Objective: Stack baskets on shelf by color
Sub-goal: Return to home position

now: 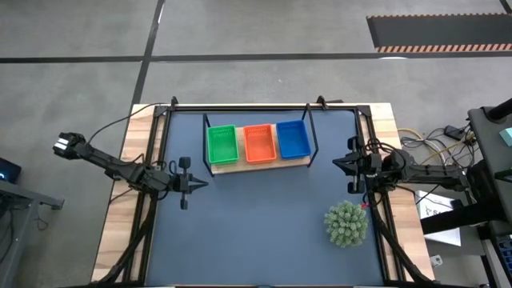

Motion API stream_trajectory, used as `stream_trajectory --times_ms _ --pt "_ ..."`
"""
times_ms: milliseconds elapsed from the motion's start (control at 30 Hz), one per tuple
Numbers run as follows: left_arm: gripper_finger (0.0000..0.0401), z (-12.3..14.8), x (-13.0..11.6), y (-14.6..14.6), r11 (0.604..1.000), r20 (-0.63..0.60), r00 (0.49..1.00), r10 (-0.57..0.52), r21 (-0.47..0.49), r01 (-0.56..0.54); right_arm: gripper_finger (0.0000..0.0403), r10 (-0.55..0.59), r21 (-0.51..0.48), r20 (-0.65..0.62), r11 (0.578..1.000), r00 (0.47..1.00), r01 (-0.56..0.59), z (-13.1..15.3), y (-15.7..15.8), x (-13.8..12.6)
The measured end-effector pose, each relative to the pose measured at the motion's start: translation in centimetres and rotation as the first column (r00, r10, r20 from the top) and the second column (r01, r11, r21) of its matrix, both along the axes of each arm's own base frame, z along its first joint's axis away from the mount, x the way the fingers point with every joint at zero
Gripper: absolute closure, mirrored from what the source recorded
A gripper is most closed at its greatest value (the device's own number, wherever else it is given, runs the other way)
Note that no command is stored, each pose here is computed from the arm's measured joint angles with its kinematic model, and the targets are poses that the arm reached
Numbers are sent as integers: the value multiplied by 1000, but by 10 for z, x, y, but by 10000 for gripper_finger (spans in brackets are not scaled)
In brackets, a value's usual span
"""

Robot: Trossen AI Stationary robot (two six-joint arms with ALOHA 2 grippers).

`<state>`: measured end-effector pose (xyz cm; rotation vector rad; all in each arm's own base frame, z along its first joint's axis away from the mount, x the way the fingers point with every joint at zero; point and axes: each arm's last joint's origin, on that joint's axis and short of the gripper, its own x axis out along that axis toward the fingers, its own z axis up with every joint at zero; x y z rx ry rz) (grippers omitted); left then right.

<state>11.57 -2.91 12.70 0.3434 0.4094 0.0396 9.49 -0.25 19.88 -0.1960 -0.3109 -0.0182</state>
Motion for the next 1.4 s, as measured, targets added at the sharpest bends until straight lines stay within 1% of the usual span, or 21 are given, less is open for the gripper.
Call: stream_trajectory --times_ms 767,1400 --pt "401 -8 1 -1 1000 -76 997 1 28 1 394 0 0 0 1000 1000 0 0 0 0" --pt "401 -20 3 -1 998 -188 982 6 68 7 394 0 0 1 1000 1000 0 0 0 0"
